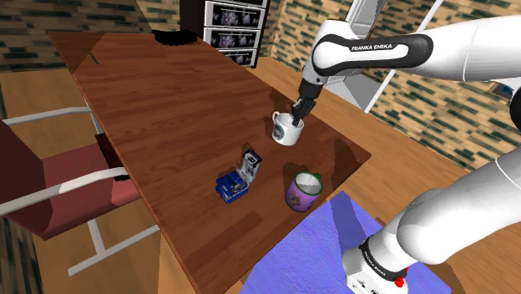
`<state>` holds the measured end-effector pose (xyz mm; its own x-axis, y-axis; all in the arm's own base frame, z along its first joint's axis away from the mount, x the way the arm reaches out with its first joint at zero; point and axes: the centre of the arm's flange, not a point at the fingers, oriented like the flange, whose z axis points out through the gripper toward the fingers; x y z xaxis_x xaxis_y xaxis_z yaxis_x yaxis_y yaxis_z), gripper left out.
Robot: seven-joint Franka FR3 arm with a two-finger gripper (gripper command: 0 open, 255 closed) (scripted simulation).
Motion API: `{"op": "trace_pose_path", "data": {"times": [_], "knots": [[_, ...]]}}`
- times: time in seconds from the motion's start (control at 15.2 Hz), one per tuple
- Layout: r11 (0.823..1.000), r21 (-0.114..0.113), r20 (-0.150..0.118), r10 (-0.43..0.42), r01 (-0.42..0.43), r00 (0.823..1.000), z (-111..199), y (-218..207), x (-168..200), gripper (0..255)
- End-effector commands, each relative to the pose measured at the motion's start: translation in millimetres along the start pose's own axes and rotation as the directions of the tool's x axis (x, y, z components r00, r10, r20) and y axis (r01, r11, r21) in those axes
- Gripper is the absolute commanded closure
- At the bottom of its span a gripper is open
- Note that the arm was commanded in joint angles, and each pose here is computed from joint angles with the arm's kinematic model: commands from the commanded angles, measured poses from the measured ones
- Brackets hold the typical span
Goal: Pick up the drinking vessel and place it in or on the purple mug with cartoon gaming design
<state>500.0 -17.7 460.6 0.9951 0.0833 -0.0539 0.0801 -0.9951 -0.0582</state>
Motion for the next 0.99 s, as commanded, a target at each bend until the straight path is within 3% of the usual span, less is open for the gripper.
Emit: {"op": "trace_pose_path", "data": {"times": [0.0,0.66,0.92], "knots": [[1.0,0.0,0.0,0.0,0.0,1.0,-11,0,0,255],[1.0,0.0,0.0,0.0,0.0,1.0,-61,-3,-3,255],[1.0,0.0,0.0,0.0,0.0,1.0,-64,-21,-52,255]]}}
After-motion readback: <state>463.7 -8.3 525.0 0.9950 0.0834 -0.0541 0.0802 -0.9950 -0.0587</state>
